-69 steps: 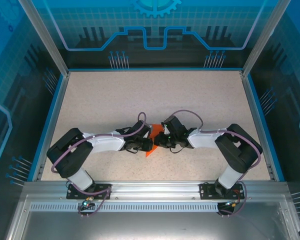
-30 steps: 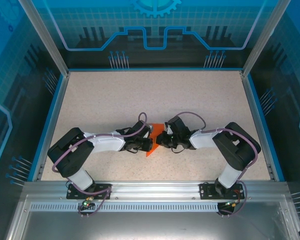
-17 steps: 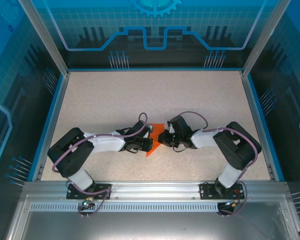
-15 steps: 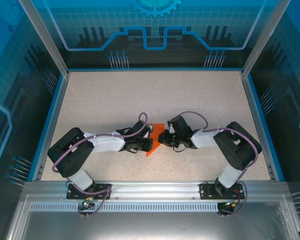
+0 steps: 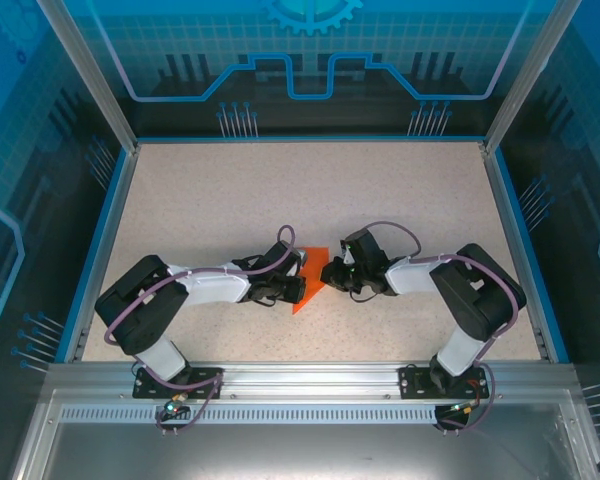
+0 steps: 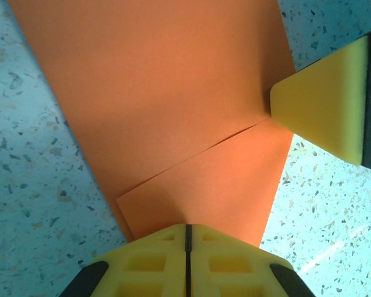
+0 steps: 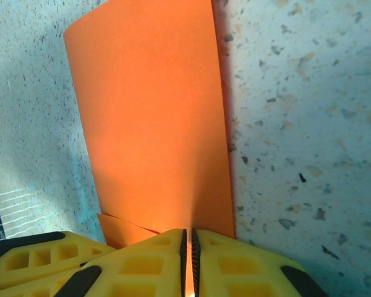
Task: Fold a paper plane with a square sheet of paper (pick it up from the middle)
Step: Third fold the triangle at the center of the table.
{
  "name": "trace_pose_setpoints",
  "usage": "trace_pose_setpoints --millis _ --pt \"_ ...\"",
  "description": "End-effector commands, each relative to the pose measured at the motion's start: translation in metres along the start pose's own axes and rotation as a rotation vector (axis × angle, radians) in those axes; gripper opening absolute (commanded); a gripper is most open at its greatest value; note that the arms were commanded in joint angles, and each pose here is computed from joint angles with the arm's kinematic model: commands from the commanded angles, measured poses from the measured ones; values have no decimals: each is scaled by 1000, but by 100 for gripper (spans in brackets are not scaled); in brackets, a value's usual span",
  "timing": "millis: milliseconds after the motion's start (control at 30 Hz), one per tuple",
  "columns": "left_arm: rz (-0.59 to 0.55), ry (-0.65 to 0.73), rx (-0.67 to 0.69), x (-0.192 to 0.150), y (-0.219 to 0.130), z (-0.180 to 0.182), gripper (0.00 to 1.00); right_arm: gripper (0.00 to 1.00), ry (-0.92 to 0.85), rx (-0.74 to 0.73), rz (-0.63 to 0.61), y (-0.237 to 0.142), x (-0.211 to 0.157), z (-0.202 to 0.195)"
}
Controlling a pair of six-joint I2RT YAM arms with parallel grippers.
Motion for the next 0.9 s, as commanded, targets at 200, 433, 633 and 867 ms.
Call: trace_pose_setpoints --millis 200,433,633,867 --pt "95 7 30 -24 10 10 8 15 -21 -14 -39 -24 9 -1" --pt "91 5 26 -23 10 9 8 15 -104 37 15 -21 -6 30" --pt "86 5 28 -23 7 9 8 14 -75 -10 17 -4 -16 26" --pt "84 1 22 -23 7 9 8 13 -56 -13 50 13 -21 13"
Point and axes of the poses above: each hand's point on the last joint's axis, 136 mm out from that joint toward the fingers, its own y axis out along the fingers, its own z axis along the line the jaws close on, x = y × z, the point moved 5 cm from there along -y, back along the fingers, and after that the axes turned 11 degrees about y, right-handed, at the moved point
